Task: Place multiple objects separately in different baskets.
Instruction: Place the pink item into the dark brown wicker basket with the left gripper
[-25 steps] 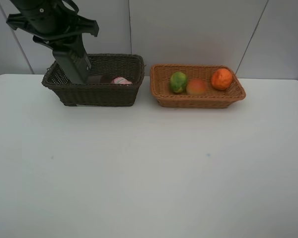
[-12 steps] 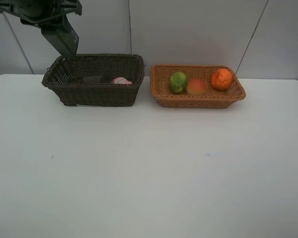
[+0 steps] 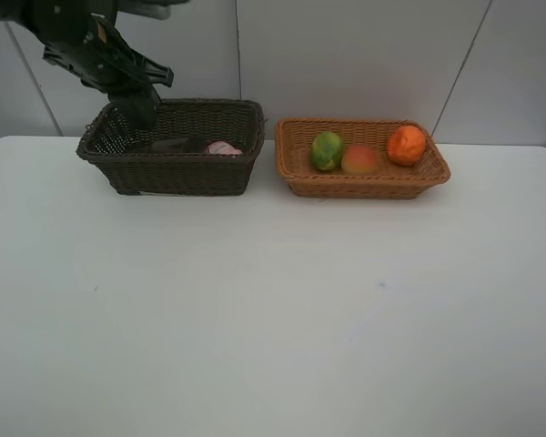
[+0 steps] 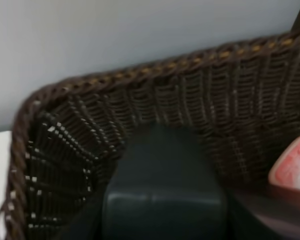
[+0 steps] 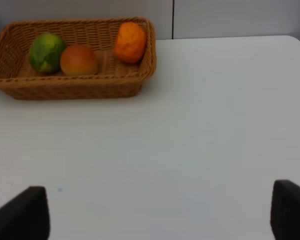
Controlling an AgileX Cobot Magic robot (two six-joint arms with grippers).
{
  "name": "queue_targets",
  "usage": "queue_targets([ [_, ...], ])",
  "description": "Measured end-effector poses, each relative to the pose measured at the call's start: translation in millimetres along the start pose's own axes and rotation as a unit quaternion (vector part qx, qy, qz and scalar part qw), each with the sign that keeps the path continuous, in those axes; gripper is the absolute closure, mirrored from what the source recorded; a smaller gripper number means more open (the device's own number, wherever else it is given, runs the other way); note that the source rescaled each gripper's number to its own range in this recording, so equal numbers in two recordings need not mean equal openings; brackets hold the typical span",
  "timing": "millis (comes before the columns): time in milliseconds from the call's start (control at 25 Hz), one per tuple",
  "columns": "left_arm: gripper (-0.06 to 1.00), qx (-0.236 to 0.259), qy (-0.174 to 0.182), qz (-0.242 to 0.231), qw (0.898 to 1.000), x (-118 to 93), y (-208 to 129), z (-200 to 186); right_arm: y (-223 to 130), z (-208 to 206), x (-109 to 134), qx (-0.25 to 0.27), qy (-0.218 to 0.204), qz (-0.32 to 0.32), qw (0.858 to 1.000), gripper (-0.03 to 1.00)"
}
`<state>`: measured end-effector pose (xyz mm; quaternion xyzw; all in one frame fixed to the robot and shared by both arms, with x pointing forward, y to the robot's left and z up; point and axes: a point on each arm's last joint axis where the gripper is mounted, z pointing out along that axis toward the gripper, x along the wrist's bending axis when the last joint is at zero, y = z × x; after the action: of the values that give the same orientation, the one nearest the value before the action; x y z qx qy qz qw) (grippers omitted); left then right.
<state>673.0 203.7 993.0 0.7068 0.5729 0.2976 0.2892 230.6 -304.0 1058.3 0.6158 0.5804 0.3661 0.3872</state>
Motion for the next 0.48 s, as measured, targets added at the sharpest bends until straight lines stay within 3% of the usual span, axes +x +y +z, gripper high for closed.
queue_targets([
  [480, 0.50, -0.010, -0.011, 0.000, 1.000, 10, -21, 40, 0, 0, 0, 0.000, 0.000, 0.000, 1.000, 0.02],
])
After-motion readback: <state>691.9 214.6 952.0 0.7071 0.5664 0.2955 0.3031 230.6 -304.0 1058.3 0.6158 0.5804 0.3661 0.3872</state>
